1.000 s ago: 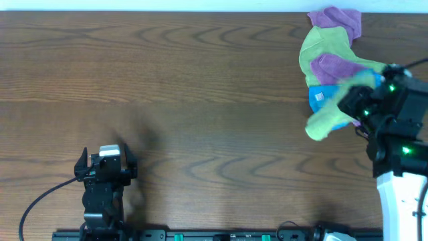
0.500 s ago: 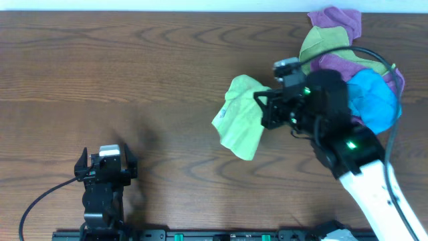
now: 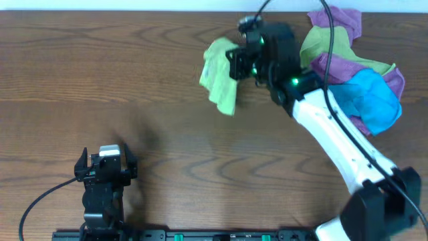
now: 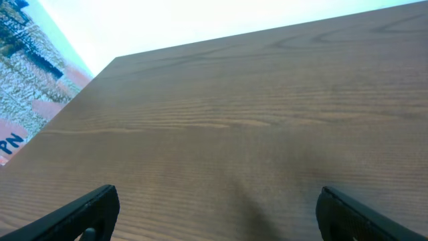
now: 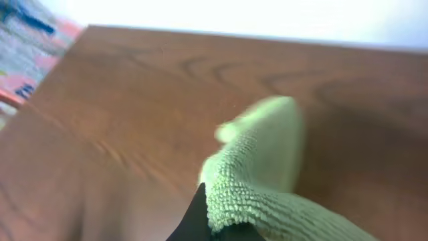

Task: Fold the cloth

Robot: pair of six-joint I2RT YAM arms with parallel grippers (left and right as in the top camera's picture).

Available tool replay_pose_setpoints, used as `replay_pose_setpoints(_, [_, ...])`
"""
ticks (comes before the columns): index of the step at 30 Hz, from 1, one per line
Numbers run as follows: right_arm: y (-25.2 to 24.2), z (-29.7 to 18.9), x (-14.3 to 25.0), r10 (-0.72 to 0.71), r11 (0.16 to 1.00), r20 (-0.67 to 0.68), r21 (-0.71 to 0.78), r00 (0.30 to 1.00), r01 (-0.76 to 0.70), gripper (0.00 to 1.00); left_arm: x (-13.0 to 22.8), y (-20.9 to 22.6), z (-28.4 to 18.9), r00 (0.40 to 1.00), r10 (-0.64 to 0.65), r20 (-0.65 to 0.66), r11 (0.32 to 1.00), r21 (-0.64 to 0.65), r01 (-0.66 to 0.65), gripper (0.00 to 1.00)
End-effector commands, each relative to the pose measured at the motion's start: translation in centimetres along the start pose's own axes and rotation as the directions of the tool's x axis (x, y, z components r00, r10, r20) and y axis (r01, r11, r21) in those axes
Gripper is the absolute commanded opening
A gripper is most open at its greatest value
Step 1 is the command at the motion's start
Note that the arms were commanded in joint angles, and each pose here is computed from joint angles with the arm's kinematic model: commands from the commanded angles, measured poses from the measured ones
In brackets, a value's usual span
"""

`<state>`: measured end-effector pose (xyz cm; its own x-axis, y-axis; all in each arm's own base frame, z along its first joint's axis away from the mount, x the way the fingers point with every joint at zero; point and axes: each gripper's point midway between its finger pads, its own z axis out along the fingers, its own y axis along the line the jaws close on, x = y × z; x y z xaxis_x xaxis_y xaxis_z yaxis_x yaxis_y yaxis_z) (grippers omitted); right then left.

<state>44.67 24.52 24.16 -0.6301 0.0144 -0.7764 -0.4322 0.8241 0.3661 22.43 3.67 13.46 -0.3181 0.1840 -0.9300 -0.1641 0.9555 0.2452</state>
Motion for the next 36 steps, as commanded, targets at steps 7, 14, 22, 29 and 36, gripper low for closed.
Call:
replay_pose_setpoints(7, [9.4,-0.8,-3.6,-0.100,0.979,0.075,-0.172,0.992,0.111,0.01,1.2,0.2,0.2,0.999,0.017,-0.032,1.000,-0.022,-0.017,0.95])
replay_pose_setpoints(14, [0.2,0.0,1.7,-0.085,0.953,-0.141,0.276,0.986,0.122,0.70,1.2,0.2,0.2,0.999,0.017,-0.032,1.000,-0.022,-0.017,0.95])
replay_pose_setpoints(22, [-3.2,0.4,7.1,-0.078,0.918,-0.366,0.337,0.927,0.210,0.99,1.2,0.2,0.2,0.999,0.017,-0.032,1.000,-0.022,-0.017,0.95])
replay_pose_setpoints(29, [2.5,0.3,12.3,-0.264,0.944,-0.536,0.025,0.802,0.328,0.99,1.2,0.2,0.2,0.999,0.017,-0.032,1.000,-0.022,-0.017,0.95])
replay_pose_setpoints(36, [3.8,0.8,16.2,-0.416,0.856,-0.599,-0.004,0.684,0.517,0.98,1.2,0.2,0.2,0.999,0.017,-0.032,1.000,-0.022,-0.017,0.95])
